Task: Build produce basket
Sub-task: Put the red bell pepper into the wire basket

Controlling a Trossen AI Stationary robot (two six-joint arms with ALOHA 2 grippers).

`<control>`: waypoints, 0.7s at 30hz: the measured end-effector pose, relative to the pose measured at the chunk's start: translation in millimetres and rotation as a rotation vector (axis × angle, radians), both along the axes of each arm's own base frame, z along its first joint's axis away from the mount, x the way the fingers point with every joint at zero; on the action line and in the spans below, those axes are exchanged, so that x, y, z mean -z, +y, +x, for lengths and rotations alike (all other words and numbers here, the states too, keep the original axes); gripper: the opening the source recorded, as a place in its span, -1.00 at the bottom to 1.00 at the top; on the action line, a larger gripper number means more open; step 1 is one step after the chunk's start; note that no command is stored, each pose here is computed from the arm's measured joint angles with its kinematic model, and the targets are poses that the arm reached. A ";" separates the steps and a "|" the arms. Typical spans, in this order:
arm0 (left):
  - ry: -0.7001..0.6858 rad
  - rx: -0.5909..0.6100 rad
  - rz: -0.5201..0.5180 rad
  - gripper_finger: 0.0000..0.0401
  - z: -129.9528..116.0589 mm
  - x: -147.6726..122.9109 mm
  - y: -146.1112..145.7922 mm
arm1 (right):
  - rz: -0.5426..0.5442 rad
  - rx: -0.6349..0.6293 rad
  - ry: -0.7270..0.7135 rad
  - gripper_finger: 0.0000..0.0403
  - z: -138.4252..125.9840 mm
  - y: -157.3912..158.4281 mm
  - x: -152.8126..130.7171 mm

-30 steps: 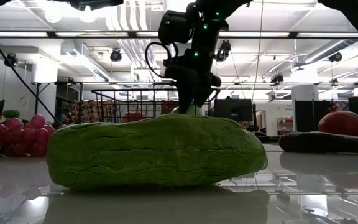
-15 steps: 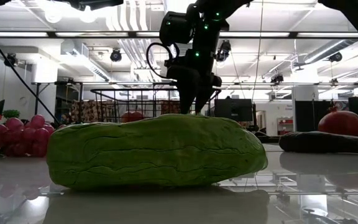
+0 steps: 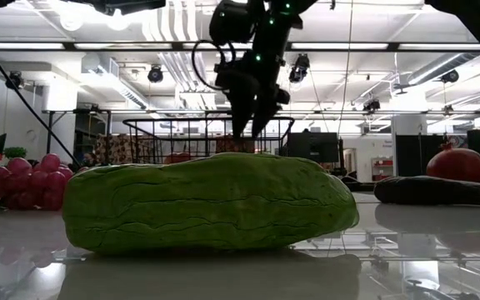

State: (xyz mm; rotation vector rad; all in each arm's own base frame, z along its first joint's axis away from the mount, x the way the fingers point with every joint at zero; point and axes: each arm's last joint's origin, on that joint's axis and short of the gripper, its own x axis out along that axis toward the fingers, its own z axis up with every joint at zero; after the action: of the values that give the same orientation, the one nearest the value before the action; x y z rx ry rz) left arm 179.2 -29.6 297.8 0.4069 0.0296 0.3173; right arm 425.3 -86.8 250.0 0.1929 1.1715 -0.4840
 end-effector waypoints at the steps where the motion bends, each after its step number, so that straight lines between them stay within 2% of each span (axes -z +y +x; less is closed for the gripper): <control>1: 0.000 0.000 0.000 0.77 0.0 0.0 -0.1 | -0.005 -0.008 -0.001 0.63 0.2 -0.1 -3.7; 7: -0.003 0.001 -0.009 0.77 0.0 0.1 0.0 | -0.047 -0.070 -0.043 0.62 4.3 9.4 -31.4; 12: -0.007 0.001 -0.023 0.77 0.0 0.1 0.0 | -0.175 -0.174 -0.106 0.62 4.1 44.5 -54.2; 16: -0.003 0.018 -0.024 0.77 0.7 0.7 -0.6 | -0.202 -0.254 -0.157 0.62 -1.0 76.7 -64.1; 21: -0.004 0.065 -0.049 0.77 2.3 2.0 -2.4 | -0.224 -0.380 -0.230 0.62 -6.2 114.5 -58.0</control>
State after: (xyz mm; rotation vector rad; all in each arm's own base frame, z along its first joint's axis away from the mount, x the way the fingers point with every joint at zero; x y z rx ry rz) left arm 181.4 -32.0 295.8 0.3582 0.0200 0.2526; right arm 419.1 27.6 308.0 -0.1632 0.8935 -0.2461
